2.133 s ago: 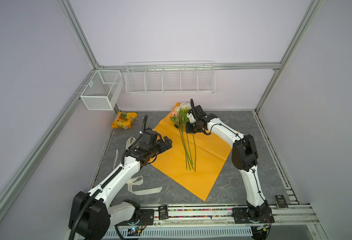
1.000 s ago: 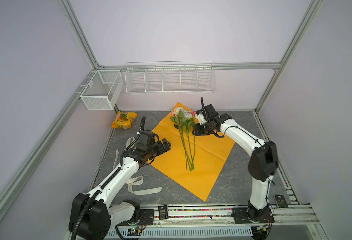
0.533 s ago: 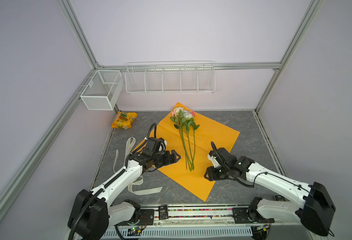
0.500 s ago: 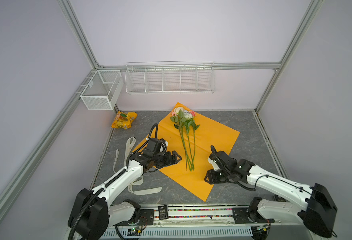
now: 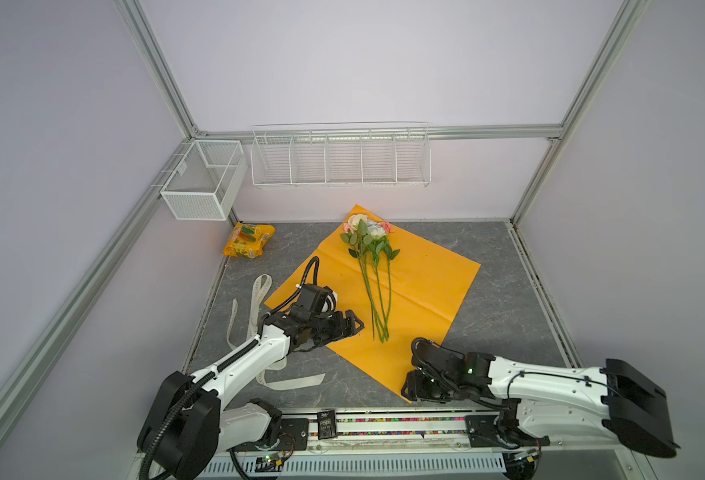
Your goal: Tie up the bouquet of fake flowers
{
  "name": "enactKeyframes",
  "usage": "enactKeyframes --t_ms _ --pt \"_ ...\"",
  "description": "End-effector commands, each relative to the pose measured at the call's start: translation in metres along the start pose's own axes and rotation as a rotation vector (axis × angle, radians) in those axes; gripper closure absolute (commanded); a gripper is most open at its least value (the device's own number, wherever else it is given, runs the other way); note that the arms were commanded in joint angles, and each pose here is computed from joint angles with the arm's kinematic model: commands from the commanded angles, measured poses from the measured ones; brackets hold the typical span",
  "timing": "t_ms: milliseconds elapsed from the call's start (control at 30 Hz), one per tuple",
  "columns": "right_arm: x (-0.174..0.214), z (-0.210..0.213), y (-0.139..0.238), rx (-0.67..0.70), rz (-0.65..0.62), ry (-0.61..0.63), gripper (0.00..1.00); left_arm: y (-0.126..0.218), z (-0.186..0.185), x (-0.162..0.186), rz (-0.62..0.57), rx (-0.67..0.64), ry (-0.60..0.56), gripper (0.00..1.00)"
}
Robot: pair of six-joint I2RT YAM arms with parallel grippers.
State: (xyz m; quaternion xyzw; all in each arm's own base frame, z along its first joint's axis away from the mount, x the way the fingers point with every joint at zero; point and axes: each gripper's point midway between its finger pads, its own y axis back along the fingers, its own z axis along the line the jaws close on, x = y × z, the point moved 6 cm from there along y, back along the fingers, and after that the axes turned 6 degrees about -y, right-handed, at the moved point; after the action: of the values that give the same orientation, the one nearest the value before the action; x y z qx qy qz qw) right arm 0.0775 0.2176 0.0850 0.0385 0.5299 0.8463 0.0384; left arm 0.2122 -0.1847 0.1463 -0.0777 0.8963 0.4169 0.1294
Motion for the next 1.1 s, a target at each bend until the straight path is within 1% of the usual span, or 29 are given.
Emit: enactKeyframes --t_ms 0,167,233,300,333,400,467,500,567,733,833,933,1067 --pt "-0.004 0.003 -0.011 0.017 -0.014 -0.066 0.42 -0.007 0.002 0.002 0.019 0.012 0.005 0.09" --pt "-0.009 0.005 -0.017 0.021 -0.022 -0.075 0.42 -0.013 0.003 0.0 0.039 0.004 0.007 0.09" --pt "-0.016 0.008 -0.018 -0.011 -0.052 -0.08 0.42 -0.013 0.002 -0.001 0.034 0.007 0.007 0.09" --pt "-0.025 0.014 -0.017 -0.044 -0.096 -0.079 0.37 -0.013 0.002 -0.002 0.029 0.005 0.006 0.09" --pt "-0.031 0.019 -0.016 -0.075 -0.116 -0.064 0.36 -0.012 0.002 -0.002 0.028 0.006 0.005 0.09" --pt "-0.042 0.029 -0.013 -0.123 -0.163 -0.06 0.3 -0.011 0.001 -0.002 0.026 0.009 0.0 0.08" --pt "-0.052 0.039 -0.011 -0.18 -0.211 -0.035 0.29 -0.009 0.0 -0.002 0.025 0.01 -0.008 0.06" --pt "-0.056 0.043 -0.011 -0.193 -0.23 -0.027 0.27 -0.007 0.0 -0.001 0.022 0.007 -0.012 0.06" --pt "-0.064 0.049 -0.012 -0.208 -0.264 -0.009 0.26 -0.002 0.0 0.0 0.009 -0.01 -0.019 0.05" --pt "-0.076 0.067 -0.01 -0.239 -0.296 0.049 0.24 0.014 -0.002 0.001 -0.046 -0.025 -0.031 0.03" --pt "-0.086 0.068 -0.016 -0.237 -0.274 0.045 0.24 0.021 -0.003 0.006 -0.048 -0.013 -0.055 0.04" --pt "-0.093 0.068 -0.018 -0.246 -0.267 0.022 0.24 0.023 0.004 0.019 0.006 -0.044 -0.019 0.08" --pt "-0.096 0.068 -0.018 -0.247 -0.267 0.023 0.24 0.018 0.013 0.039 0.068 -0.011 0.092 0.12"
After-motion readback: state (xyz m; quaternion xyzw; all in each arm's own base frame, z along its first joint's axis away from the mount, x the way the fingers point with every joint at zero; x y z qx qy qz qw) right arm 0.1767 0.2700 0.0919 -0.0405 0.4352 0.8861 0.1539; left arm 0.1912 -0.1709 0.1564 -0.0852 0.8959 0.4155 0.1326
